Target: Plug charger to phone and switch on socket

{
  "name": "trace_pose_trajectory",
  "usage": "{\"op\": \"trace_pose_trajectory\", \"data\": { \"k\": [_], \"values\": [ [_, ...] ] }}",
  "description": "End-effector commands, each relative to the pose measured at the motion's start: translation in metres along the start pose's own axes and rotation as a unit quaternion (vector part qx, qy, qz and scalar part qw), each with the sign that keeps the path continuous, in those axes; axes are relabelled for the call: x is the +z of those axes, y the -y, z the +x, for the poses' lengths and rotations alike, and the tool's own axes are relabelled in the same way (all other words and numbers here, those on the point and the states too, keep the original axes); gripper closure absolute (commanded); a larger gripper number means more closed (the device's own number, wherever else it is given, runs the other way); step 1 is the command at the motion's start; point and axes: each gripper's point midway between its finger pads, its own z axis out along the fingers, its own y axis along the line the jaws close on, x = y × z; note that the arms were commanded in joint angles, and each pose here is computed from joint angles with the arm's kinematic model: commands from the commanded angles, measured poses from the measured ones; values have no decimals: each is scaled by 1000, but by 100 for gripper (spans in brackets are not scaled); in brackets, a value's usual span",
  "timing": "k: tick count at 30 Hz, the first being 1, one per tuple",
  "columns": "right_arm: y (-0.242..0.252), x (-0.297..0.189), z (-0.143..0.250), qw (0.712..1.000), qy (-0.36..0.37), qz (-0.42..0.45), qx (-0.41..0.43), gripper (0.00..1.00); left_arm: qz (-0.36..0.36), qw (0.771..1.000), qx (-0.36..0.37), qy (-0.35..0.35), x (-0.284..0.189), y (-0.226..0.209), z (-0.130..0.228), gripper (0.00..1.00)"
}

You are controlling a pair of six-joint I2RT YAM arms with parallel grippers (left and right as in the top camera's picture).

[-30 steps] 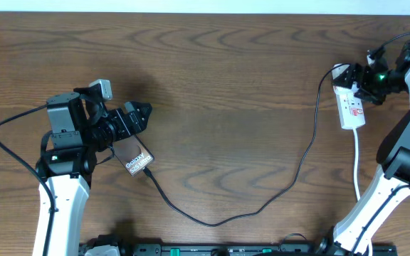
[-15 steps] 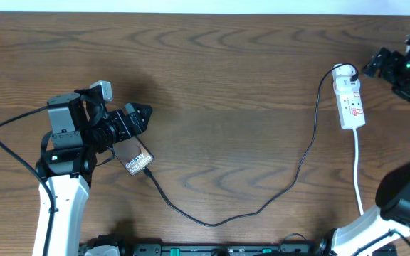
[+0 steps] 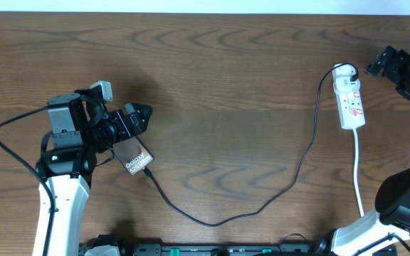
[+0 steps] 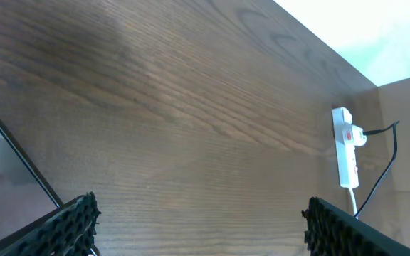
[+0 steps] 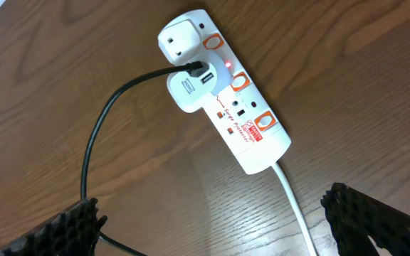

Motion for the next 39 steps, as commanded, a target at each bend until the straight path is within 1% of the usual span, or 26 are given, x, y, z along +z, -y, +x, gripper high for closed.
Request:
{"op": "trace_pose_trajectory", "data": {
  "k": [1,9,12,15,17,20,23,28,31,36,39],
  "values": [
    [2,1,0,1000,-1,6,7,1,-4,1000,4,-2,1,-1,1,9],
    [2,1,0,1000,-1,6,7,1,-11,1000,7,0,1,-3,0,10],
    [2,1,0,1000,-1,6,7,1,-41,999,6,5,-2,-11,1,10],
    [2,1,0,1000,-1,6,7,1,-100,995,14,15,-5,-27,6,10],
    [2,1,0,1000,-1,6,7,1,-139,989,31,37,-7,-35,6,10],
    [2,1,0,1000,-1,6,7,1,-179,977,65,94,-15,-42,4,9],
    [2,1,0,1000,-1,6,7,1,-181,964,96,167,-25,-38,1,10],
    [2,1,0,1000,-1,6,7,1,-125,939,123,294,-48,-24,-3,9],
    [2,1,0,1000,-1,6,7,1,-81,912,147,375,-66,-14,-4,10],
    [2,1,0,1000,-1,6,7,1,-46,873,179,451,-81,-15,11,10],
    [2,1,0,1000,-1,6,7,1,-57,873,181,450,-81,-25,18,10]
  ]
}}
